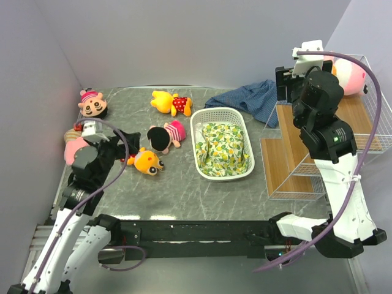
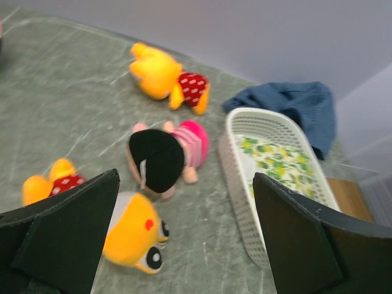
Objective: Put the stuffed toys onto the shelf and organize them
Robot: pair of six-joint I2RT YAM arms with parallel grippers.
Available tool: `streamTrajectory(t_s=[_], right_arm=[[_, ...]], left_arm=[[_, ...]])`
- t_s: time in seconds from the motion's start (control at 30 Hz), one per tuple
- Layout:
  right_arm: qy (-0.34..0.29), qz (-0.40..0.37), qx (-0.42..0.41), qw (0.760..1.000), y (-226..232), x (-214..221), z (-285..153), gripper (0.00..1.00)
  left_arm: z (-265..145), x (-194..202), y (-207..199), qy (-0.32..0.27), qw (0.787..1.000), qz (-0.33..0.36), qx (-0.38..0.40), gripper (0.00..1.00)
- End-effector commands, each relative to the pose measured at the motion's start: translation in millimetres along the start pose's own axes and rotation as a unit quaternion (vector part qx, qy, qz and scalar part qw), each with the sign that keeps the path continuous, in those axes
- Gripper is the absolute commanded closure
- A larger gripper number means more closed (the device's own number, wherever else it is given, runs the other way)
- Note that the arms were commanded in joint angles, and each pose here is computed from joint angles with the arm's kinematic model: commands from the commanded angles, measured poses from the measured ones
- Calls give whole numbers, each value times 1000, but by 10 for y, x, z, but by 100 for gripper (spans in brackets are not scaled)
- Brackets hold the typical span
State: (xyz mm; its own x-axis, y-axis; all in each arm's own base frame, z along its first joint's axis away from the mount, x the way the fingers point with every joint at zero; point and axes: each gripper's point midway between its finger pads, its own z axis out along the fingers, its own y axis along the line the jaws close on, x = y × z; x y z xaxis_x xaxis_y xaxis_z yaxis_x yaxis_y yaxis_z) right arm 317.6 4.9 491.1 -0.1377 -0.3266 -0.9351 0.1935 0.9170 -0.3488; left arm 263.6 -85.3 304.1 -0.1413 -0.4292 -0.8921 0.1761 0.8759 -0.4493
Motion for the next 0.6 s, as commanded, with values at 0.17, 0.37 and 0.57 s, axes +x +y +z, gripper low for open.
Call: streamTrajectory(t_s=[0.17, 0.37, 0.57], right_arm=[[-74, 179, -201, 960, 758, -503, -418, 20], [-86, 229, -335, 910, 1488, -471, -805, 22], [-64, 238, -419, 874, 2015, -230, -1070, 25]], left_arm=[[141, 162, 642, 20, 976, -66, -204, 4], [42, 310, 1211, -26, 912, -152, -381, 4], [66, 7, 1642, -65, 871, -169, -457, 3]])
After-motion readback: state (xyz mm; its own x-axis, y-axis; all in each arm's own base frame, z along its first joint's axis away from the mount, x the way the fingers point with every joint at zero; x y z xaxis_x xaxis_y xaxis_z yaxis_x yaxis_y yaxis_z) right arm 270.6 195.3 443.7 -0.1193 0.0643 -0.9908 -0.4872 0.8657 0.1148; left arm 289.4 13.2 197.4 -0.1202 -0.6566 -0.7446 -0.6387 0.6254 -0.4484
